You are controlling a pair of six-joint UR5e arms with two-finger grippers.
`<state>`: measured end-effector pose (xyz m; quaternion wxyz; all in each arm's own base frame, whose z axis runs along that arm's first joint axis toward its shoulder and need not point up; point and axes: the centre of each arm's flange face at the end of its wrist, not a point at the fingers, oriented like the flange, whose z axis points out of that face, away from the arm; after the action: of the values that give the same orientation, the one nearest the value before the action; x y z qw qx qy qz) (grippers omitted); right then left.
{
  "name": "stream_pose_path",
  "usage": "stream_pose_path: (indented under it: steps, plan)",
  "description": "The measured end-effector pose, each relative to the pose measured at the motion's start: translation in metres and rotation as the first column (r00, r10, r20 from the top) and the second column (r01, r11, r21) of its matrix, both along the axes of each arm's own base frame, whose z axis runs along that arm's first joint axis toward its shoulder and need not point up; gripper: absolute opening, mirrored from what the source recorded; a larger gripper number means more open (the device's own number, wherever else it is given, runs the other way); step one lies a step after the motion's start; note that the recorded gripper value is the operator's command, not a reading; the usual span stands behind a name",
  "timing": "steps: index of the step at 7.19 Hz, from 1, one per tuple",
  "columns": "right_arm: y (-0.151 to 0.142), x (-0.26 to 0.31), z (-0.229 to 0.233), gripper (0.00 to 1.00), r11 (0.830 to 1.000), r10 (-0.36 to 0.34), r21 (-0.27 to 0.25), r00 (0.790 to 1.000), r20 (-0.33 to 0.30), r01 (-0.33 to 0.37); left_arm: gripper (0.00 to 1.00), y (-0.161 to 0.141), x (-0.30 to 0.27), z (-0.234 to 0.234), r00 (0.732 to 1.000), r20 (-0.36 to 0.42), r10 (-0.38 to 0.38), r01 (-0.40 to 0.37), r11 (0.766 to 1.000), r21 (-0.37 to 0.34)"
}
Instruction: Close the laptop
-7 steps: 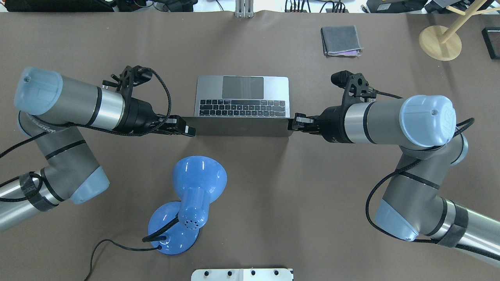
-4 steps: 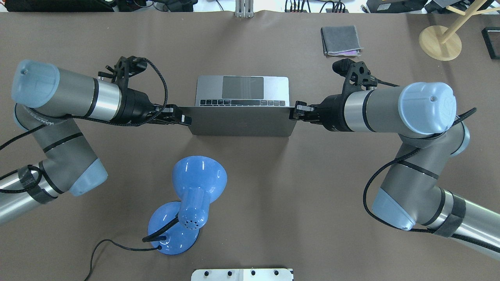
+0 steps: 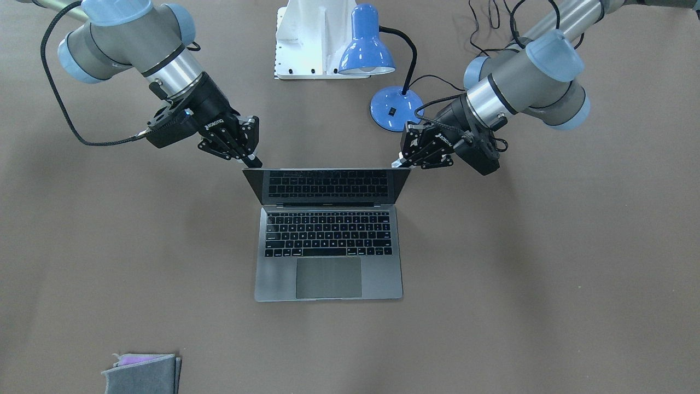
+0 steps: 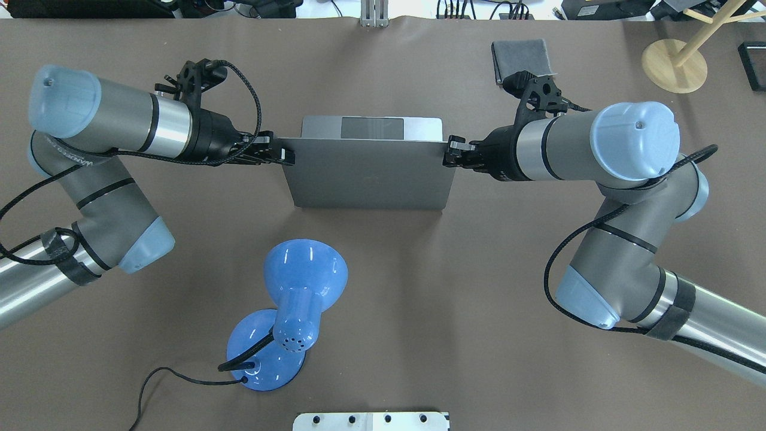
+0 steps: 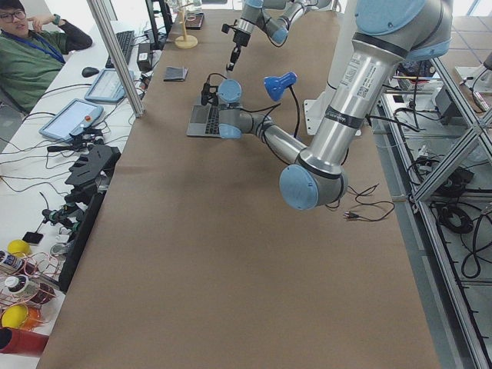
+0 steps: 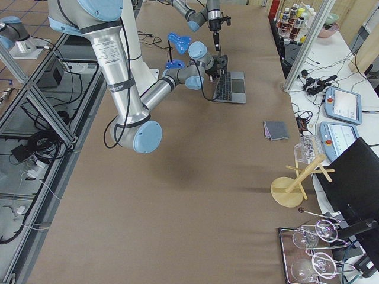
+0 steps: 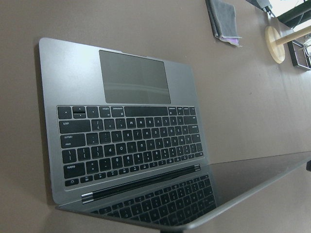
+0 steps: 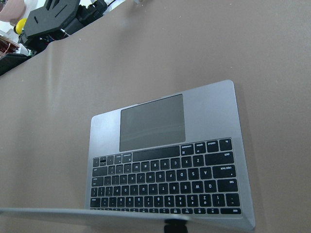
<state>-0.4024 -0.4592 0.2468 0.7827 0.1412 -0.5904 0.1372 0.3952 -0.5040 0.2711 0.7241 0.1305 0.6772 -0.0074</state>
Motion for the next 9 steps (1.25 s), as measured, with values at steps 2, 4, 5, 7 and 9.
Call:
stream_pose_path:
  steps: [2, 4, 5, 7, 9]
  plan:
    - [-0.019, -0.004, 0.003, 0.0, 1.0, 0.02, -0.012, 1.0, -0.014, -0.02, 0.0, -0.012, 0.003, 0.0, 0.999, 0.007, -0.044, 0.044, 0.999, -0.004]
    - [-0.037, -0.014, 0.004, 0.0, 0.999, 0.033, -0.027, 0.999, -0.029, -0.034, 0.0, -0.027, 0.013, 0.002, 0.997, 0.024, -0.079, 0.079, 0.997, -0.014]
    - [-0.046, -0.019, 0.008, 0.0, 0.999, 0.039, -0.035, 0.998, -0.041, -0.04, 0.0, -0.037, 0.021, 0.004, 0.995, 0.036, -0.097, 0.098, 0.995, -0.02]
    - [-0.069, -0.035, 0.01, 0.0, 0.997, 0.05, -0.052, 0.997, -0.064, -0.053, 0.0, -0.053, 0.032, 0.013, 0.988, 0.063, -0.143, 0.145, 0.989, -0.03]
    - [-0.093, -0.055, 0.016, 0.0, 0.995, 0.067, -0.073, 0.993, -0.1, -0.074, 0.0, -0.073, 0.048, 0.022, 0.978, 0.1, -0.181, 0.187, 0.981, -0.045]
